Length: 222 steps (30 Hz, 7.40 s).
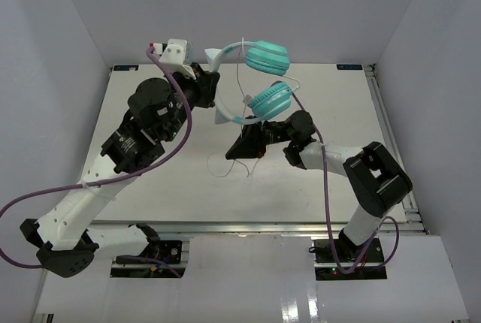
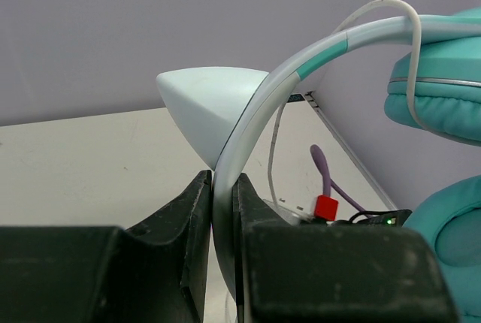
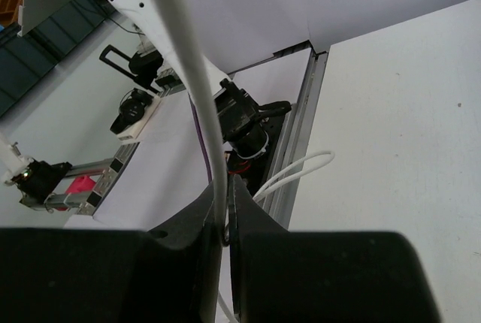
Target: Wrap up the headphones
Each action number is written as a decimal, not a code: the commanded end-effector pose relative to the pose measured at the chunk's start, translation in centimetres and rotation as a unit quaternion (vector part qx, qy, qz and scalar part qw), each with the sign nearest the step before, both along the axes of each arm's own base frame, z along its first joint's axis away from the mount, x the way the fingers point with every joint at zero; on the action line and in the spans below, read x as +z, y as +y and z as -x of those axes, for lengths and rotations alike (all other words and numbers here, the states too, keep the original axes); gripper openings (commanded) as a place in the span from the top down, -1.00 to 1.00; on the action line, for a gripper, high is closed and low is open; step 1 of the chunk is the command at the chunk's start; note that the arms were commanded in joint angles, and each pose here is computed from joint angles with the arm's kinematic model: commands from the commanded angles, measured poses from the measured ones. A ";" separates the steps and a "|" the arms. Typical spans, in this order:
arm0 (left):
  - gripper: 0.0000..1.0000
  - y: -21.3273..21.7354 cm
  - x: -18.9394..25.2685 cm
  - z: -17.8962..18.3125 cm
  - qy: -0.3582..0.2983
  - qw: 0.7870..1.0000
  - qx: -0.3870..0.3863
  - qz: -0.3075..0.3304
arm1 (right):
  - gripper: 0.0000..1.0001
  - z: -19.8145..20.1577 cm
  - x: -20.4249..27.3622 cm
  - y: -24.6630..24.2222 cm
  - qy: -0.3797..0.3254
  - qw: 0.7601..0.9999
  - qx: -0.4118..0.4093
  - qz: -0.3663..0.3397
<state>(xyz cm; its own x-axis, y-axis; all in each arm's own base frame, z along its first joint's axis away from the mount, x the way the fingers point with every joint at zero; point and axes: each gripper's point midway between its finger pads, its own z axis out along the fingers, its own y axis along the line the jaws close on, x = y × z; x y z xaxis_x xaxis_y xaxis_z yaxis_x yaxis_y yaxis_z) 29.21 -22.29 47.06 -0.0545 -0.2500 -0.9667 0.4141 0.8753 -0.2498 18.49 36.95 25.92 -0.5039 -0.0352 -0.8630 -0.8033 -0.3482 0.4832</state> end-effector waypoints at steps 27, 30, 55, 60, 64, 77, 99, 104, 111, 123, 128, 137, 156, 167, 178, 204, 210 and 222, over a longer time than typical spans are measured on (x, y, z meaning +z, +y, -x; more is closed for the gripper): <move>1.00 7.8 0.1 -8.0 -0.011 0.991 0.134 0.026 | 0.85 2.6 -1.5 -3.1 -0.141 0.985 -0.058 0.084; 1.00 9.1 -1.6 -9.1 0.001 0.987 0.158 0.001 | 0.85 0.6 -0.9 -3.5 -0.199 0.967 -0.109 0.118; 1.00 6.3 -22.6 -13.9 0.184 0.963 0.086 -0.178 | 0.85 -11.0 8.9 -9.5 -0.684 0.500 -0.380 0.371; 1.00 4.2 -24.6 -12.7 0.201 0.961 0.026 -0.186 | 0.85 -12.0 10.7 -9.1 -0.708 0.457 -0.406 0.354; 1.00 2.5 -24.9 -11.4 0.203 0.959 -0.025 -0.195 | 0.85 -12.3 10.5 -8.5 -0.720 0.445 -0.404 0.348; 1.00 0.0 -24.7 -6.1 0.200 0.947 -0.153 -0.199 | 0.73 -14.6 9.7 -9.5 -0.706 0.457 -0.420 0.341; 1.00 -2.1 -22.2 -1.3 0.153 0.933 -0.269 -0.183 | 0.55 -19.5 4.9 -10.6 -0.585 0.621 -0.415 0.318; 1.00 -2.7 -22.1 -0.7 0.152 0.929 -0.286 -0.178 | 0.60 -20.3 4.5 -10.1 -0.554 0.653 -0.416 0.306; 1.00 -3.1 -22.2 -0.4 0.151 0.925 -0.299 -0.177 | 0.77 -21.8 3.6 -9.2 -0.514 0.676 -0.425 0.313; 1.00 -4.1 -19.8 0.4 0.131 0.924 -0.324 -0.157 | 0.85 -23.0 -0.9 -9.2 -0.445 0.718 -0.410 0.342; 1.00 -4.7 -18.8 0.7 0.122 0.922 -0.336 -0.150 | 0.85 -23.8 -1.6 -9.3 -0.419 0.728 -0.416 0.348; 1.00 -4.4 -15.5 0.5 0.097 0.935 -0.314 -0.131 | 0.85 -23.3 -3.1 -11.0 -0.336 0.792 -0.399 0.318; 1.00 -4.8 -5.1 0.4 0.084 0.948 -0.297 -0.076 | 0.61 -21.4 -3.3 -2.6 -0.186 0.942 -0.235 0.151; 1.00 -3.3 -1.9 -1.3 0.059 0.970 -0.226 -0.061 | 0.75 -19.1 -6.6 -1.2 -0.149 0.957 -0.201 0.147; 1.00 -0.9 1.8 -3.7 0.028 0.990 -0.130 -0.044 | 0.85 -14.4 -8.7 -2.8 -0.110 0.967 -0.178 0.143; 1.00 3.6 0.9 -4.8 0.045 0.996 -0.019 -0.077 | 0.85 -13.2 -5.3 -11.4 -0.110 0.934 -0.317 0.120; 1.00 3.6 0.7 -3.7 0.051 0.996 -0.031 -0.069 | 0.85 -16.1 -4.0 -13.6 -0.102 0.916 -0.371 0.117; 1.00 2.7 1.0 -1.7 0.058 0.994 -0.078 -0.049 | 0.85 -22.2 -4.1 -16.4 -0.035 0.881 -0.457 0.115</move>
